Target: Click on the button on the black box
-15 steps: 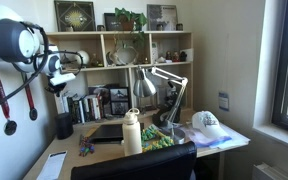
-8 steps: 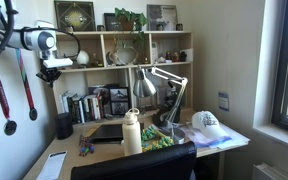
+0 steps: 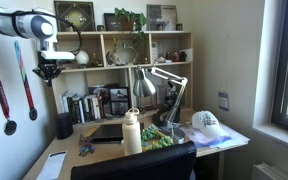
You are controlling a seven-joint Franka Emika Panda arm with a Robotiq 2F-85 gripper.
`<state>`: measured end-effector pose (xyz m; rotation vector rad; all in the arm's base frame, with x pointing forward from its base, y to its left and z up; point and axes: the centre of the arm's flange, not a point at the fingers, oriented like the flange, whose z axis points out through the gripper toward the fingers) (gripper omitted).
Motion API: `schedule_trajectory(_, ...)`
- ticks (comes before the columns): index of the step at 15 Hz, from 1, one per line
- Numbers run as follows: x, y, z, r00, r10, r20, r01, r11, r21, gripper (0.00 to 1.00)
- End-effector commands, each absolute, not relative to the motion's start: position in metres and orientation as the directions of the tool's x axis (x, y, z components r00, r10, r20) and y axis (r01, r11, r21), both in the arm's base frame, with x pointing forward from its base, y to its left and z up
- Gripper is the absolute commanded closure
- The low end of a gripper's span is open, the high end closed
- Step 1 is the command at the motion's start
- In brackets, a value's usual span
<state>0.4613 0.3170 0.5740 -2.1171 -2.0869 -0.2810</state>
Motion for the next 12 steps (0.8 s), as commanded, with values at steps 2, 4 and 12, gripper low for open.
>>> schedule_trajectory(2,0.434,0.298,0.567,-0.041,0.975,0.219,0.998,0.029,0.054,1.00)
schedule_trajectory(4,0.431,0.302,0.564,-0.054,0.975,0.217,0.998,0.044,0.049,0.72)
schedule_trajectory(12,0.418,0.322,0.554,-0.099,0.974,0.202,0.995,0.091,0.052,0.14)
